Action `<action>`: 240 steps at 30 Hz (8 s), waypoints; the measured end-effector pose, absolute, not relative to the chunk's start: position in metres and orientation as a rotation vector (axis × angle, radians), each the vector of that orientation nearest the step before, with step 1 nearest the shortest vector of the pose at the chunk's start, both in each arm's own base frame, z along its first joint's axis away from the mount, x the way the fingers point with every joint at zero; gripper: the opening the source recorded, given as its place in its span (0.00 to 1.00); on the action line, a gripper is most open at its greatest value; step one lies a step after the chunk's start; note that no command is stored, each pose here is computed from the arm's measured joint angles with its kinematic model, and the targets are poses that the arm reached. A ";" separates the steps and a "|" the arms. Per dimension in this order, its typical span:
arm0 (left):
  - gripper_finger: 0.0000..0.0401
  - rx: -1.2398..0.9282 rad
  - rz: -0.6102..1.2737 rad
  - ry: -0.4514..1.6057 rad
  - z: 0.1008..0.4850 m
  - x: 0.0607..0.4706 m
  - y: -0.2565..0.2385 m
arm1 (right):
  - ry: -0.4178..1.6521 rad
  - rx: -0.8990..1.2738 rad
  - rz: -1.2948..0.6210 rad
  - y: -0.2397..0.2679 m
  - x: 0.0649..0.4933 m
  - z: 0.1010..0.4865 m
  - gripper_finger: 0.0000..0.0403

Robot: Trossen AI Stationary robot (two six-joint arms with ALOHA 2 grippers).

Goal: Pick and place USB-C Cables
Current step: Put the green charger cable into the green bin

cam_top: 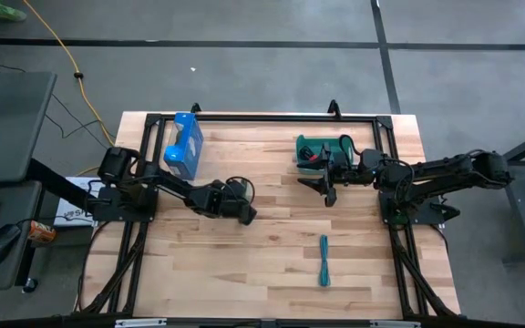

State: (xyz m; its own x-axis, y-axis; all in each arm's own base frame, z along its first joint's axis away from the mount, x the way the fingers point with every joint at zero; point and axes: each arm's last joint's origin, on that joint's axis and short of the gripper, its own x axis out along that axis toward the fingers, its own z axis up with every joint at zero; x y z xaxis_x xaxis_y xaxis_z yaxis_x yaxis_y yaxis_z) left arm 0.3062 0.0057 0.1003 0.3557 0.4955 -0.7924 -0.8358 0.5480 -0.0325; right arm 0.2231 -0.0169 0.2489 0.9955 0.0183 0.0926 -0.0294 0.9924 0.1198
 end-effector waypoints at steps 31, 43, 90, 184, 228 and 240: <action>0.02 -0.415 0.804 0.942 0.107 0.300 0.013 | -0.091 0.122 0.024 -0.017 0.223 0.249 0.52; 0.01 -0.184 0.806 0.834 0.135 0.296 0.001 | -0.082 0.126 0.023 -0.017 0.223 0.248 0.52; 0.01 -0.189 0.227 -0.169 0.206 0.229 0.006 | -0.010 0.159 -0.049 -0.019 0.301 0.237 0.52; 0.01 -0.227 0.112 -0.200 0.213 0.258 -0.017 | -0.127 0.177 0.068 0.028 0.388 0.264 0.52; 0.23 -0.207 0.102 -0.155 0.209 0.259 -0.018 | -0.054 0.179 0.094 0.028 0.387 0.261 0.02; 0.49 -0.163 0.159 0.035 0.218 0.237 -0.015 | 0.165 0.142 -0.015 0.026 0.357 0.282 0.02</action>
